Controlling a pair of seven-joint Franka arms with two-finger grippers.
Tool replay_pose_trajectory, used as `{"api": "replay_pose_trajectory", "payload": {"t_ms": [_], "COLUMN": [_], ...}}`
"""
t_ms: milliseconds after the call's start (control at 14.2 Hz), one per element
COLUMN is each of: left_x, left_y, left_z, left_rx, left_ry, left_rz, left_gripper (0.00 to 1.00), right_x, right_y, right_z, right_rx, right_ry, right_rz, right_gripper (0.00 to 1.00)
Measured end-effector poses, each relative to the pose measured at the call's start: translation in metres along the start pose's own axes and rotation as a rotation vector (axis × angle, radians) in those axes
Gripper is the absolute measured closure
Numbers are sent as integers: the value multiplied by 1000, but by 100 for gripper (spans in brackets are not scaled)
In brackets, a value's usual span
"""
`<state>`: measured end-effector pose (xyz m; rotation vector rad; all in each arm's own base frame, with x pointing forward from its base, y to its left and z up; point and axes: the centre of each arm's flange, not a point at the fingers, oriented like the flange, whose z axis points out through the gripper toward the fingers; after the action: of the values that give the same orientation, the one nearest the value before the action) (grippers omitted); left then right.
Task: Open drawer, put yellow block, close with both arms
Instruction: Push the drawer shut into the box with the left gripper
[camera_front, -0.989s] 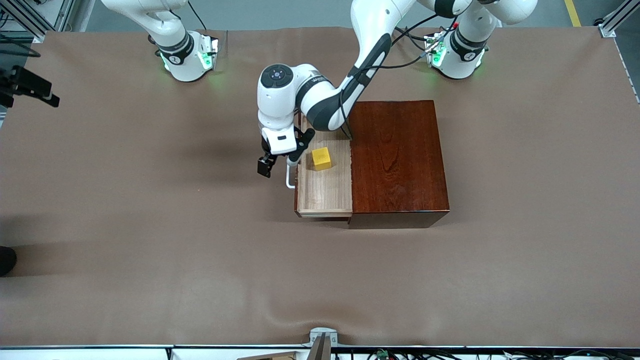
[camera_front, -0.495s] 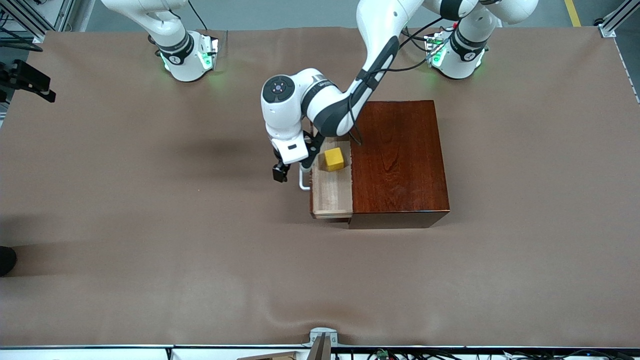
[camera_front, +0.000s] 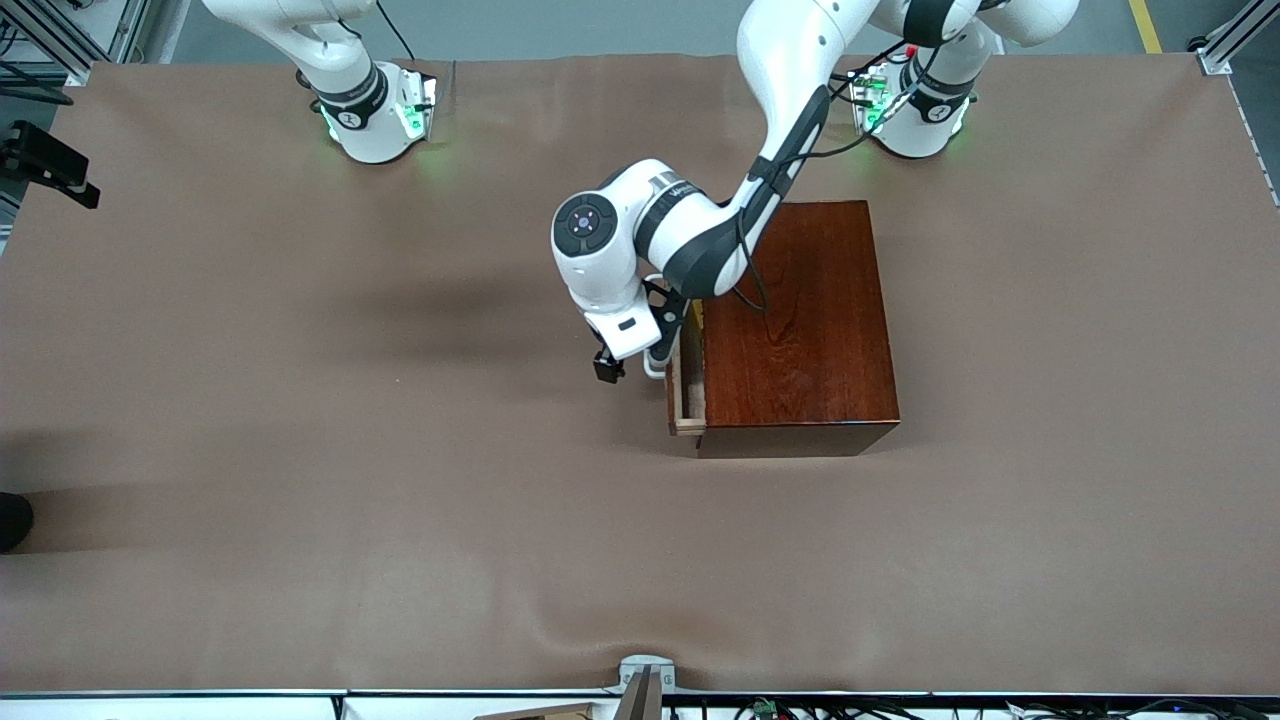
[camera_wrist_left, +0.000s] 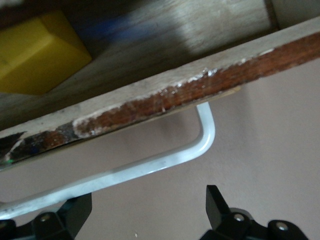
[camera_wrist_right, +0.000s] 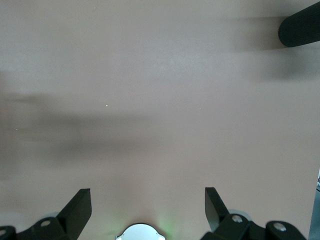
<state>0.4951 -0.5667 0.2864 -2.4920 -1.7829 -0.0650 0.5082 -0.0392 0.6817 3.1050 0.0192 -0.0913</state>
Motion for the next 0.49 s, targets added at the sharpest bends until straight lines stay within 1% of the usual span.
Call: {"api": "replay_pose_trajectory", "payload": {"t_ms": [212,495], "left_x": [13,38], "left_y": [4,9], "left_z": [1,0], "left_rx": [26,79], "left_ry": [12,34], "left_rz": [-18,-33], "left_gripper": [0,0], "right_x": [1,2], "right_y": [-6,-6], "right_z": [-1,-2], "right_rx": [40,46], "right_ry": [9,16], "right_rz": [-10,-11], "right_gripper": [0,0]}}
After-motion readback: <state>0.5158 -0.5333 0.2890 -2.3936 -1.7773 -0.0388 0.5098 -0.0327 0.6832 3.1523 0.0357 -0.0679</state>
